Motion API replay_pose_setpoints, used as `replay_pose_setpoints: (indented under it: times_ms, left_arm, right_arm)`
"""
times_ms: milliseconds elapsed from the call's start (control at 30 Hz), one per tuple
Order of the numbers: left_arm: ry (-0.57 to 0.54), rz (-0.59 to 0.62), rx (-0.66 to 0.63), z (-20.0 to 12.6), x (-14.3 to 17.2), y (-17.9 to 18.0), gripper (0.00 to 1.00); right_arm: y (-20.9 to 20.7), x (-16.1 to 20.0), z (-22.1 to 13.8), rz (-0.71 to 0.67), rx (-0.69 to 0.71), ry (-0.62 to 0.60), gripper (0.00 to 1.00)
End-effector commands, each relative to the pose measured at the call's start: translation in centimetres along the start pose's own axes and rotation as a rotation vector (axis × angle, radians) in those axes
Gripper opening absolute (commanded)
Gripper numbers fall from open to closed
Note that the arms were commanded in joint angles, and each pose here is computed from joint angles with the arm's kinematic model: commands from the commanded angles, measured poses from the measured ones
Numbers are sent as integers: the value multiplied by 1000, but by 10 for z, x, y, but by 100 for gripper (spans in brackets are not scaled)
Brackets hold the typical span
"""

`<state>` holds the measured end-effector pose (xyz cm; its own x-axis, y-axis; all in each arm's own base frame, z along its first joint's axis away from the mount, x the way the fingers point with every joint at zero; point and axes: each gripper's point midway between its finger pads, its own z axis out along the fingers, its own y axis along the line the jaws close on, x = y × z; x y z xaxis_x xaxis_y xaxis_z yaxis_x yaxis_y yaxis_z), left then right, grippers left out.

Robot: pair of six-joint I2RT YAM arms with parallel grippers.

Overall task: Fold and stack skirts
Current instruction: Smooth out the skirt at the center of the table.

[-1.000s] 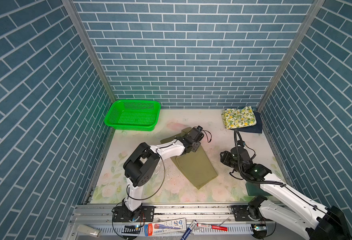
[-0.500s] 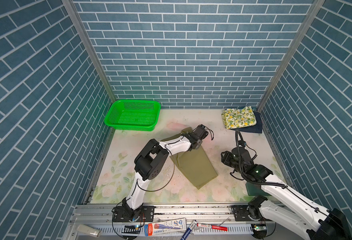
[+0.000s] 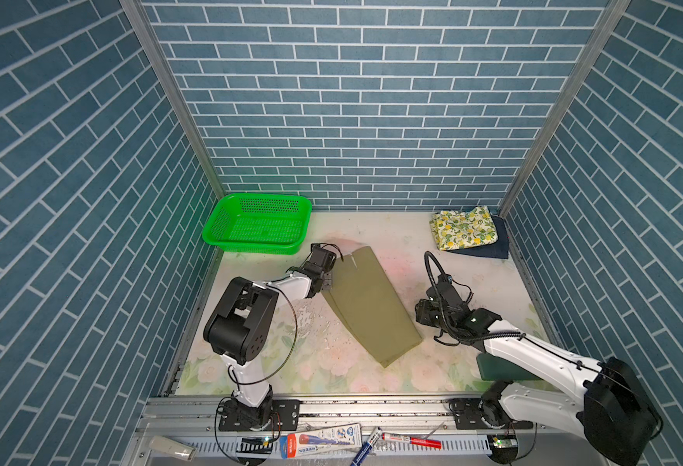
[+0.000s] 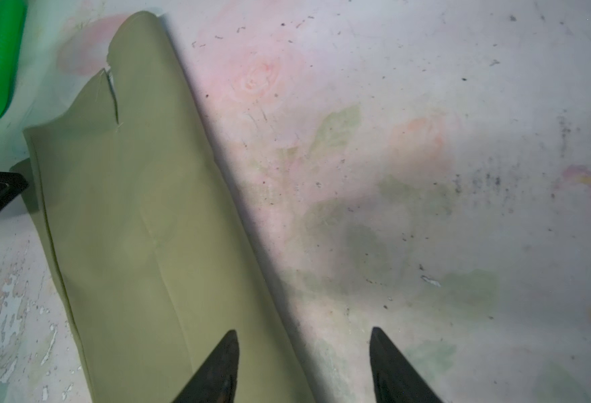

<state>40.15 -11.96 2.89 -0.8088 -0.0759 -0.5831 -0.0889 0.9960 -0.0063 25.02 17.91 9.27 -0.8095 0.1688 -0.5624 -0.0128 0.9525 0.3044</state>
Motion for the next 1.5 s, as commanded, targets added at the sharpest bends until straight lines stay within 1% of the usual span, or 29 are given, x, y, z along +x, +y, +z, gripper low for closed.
replay_pose_setpoints:
  times_ms: [0,33,67,133,300,500,700,800,833,967,1067,1167,1333,1433,1467]
  left_arm:
    - [-1,-84,7,0,1,6,50]
    - [0,-79,-1,0,1,8,53]
    - [-1,-77,-1,-1,0,8,54]
    - [-2,-69,-3,-1,-1,8,55]
    - [-22,-56,0,-5,-4,9,55]
    - [-74,-91,70,-25,-11,4,55]
    - [-98,-128,163,-41,-22,-10,58]
    - [-87,-110,177,-38,-24,-18,64]
    - [-78,-99,175,-35,-23,-21,65]
    - [-49,-84,163,-23,-20,-28,65]
    - [-47,-93,171,-13,-22,-35,63]
    - [-45,-117,170,-3,-22,-39,54]
    - [-56,-127,129,5,-24,-33,13]
    - [-74,-125,128,-5,-28,-30,0]
    - [-86,-123,126,-10,-30,-29,0]
  right_arm:
    - [14,-3,-1,-58,-2,17,61]
    - [15,-1,1,-66,8,28,60]
    - [17,1,3,-73,12,37,60]
    - [17,6,9,-85,26,66,60]
    - [20,13,17,-100,42,92,60]
    - [19,15,22,-101,48,92,60]
    - [18,18,27,-103,55,104,60]
    - [15,20,31,-110,72,112,60]
    - [14,21,32,-113,79,114,60]
    - [14,22,35,-118,85,116,60]
    - [14,23,37,-122,85,121,59]
    - [14,23,39,-123,87,122,59]
    - [9,27,39,-128,100,128,59]
    - [7,27,39,-134,109,125,59]
    - [6,27,39,-136,114,123,59]
